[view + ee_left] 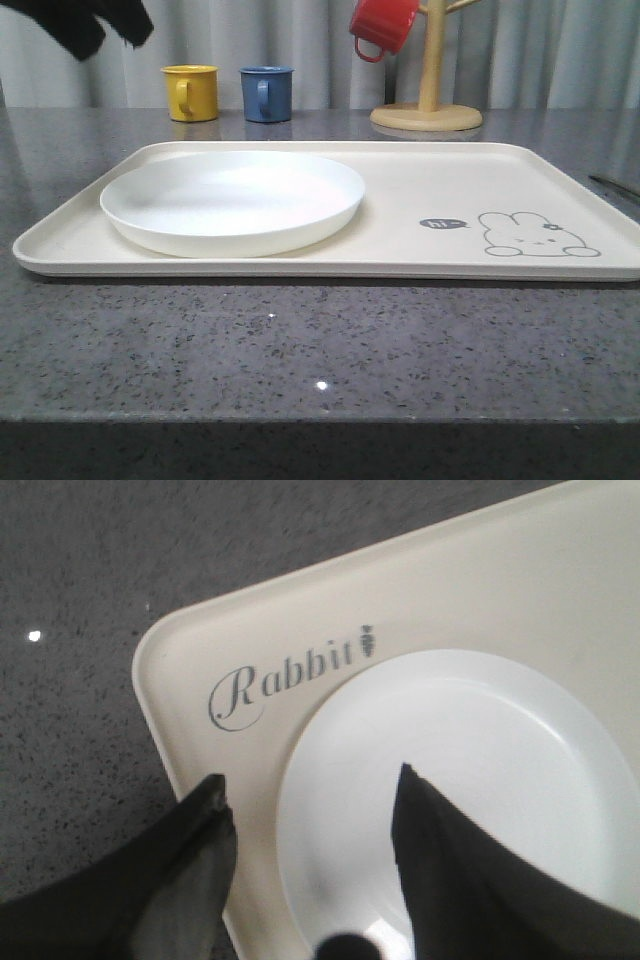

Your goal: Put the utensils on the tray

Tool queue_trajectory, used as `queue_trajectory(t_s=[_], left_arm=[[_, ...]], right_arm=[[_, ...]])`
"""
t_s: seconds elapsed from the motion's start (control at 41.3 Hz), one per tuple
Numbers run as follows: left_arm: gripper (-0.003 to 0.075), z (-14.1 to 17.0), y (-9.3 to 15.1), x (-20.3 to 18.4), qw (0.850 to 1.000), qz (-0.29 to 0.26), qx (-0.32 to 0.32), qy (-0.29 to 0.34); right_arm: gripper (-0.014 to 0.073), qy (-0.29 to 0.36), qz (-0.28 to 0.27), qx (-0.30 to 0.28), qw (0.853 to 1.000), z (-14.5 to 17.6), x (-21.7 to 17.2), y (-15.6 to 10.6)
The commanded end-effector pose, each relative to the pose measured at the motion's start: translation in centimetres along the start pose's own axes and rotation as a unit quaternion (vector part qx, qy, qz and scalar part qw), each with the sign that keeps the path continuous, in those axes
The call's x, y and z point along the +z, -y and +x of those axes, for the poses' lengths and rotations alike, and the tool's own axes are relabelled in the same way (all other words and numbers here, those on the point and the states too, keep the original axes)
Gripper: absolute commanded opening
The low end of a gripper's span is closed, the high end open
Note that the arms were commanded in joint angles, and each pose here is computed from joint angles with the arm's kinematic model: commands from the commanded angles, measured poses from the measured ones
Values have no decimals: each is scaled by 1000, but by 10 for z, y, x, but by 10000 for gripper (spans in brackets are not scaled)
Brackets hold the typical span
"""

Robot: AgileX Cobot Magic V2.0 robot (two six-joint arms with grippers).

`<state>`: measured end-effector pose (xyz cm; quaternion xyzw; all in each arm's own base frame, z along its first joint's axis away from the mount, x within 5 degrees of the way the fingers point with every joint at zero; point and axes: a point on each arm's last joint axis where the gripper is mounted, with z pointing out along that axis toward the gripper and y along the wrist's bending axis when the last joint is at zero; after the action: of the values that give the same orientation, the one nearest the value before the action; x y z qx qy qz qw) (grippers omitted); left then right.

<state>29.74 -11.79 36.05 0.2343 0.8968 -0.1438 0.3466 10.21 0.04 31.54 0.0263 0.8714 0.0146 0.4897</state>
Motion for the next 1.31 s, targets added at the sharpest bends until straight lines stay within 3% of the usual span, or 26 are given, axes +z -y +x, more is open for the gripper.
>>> queue_trajectory(t_s=[0.0,0.145,0.29,0.774,1.041,1.283], left_arm=[[358,-8,34,-47,996,5,67,53],[358,4,64,-82,991,-9,117,64],[358,31,74,-108,987,-39,130,87],[358,140,64,-147,980,-18,130,153],[356,157,63,-153,977,-13,126,173],[355,156,63,-154,977,-13,126,174]], right_arm=[[440,40,3,-1,999,-12,-2,0],[440,40,3,-1,999,-12,-2,0],[440,40,3,-1,999,-12,-2,0],[440,35,4,-1,999,-12,-2,1],[440,25,-11,7,1000,-13,-4,-3],[440,-92,-22,-16,995,-35,10,-11]])
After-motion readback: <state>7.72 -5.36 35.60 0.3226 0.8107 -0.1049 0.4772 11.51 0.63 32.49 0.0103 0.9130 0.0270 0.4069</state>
